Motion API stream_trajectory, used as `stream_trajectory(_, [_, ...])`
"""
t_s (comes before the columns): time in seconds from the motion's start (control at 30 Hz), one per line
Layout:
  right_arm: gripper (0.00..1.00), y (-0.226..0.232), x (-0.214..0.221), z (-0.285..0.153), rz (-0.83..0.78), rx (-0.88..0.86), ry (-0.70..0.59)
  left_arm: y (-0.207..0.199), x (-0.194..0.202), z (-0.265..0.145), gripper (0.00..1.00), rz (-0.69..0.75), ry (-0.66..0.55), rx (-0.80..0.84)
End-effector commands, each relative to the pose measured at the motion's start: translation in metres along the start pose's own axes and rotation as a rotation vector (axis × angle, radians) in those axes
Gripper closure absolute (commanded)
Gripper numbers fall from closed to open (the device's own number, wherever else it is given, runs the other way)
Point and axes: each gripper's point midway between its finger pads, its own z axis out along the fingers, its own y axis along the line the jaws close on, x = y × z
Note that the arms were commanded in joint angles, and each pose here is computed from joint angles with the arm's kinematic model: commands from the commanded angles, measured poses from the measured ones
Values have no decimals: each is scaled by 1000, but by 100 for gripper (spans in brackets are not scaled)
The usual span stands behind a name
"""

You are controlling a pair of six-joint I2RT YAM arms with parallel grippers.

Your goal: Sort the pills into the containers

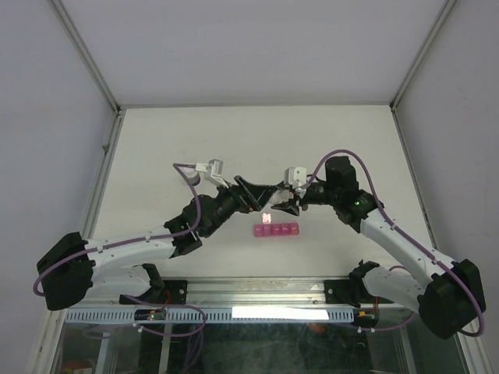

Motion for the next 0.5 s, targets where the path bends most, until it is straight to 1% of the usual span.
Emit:
stream_trajectory(0.0, [100, 6, -23, -9, 13, -76, -77, -37, -47, -33, 4, 11, -185, 186])
stream_trajectory(0.03, [100, 6, -23, -10, 28, -85, -75, -37, -51, -43, 1, 33, -213, 213])
stream_trajectory(0.1, [100, 9, -21, -14, 61, -113, -67, -42, -57, -64, 1, 134, -257, 296])
stream_trajectory(0.2, [100, 13, -18, -17, 110, -169, -48, -54, -59, -92, 1, 414, -294, 420])
stream_trajectory(0.23, [100, 16, -17, -17, 126, -195, -44, -57, -58, -97, 1, 494, -288, 446])
stream_trajectory(0.33, [100, 21, -15, -18, 155, -245, -25, -58, -43, -105, 1, 705, -222, 506])
stream_trajectory(0.47, [100, 28, -7, -16, 200, -292, -4, -54, -29, -112, 1, 888, -194, 568])
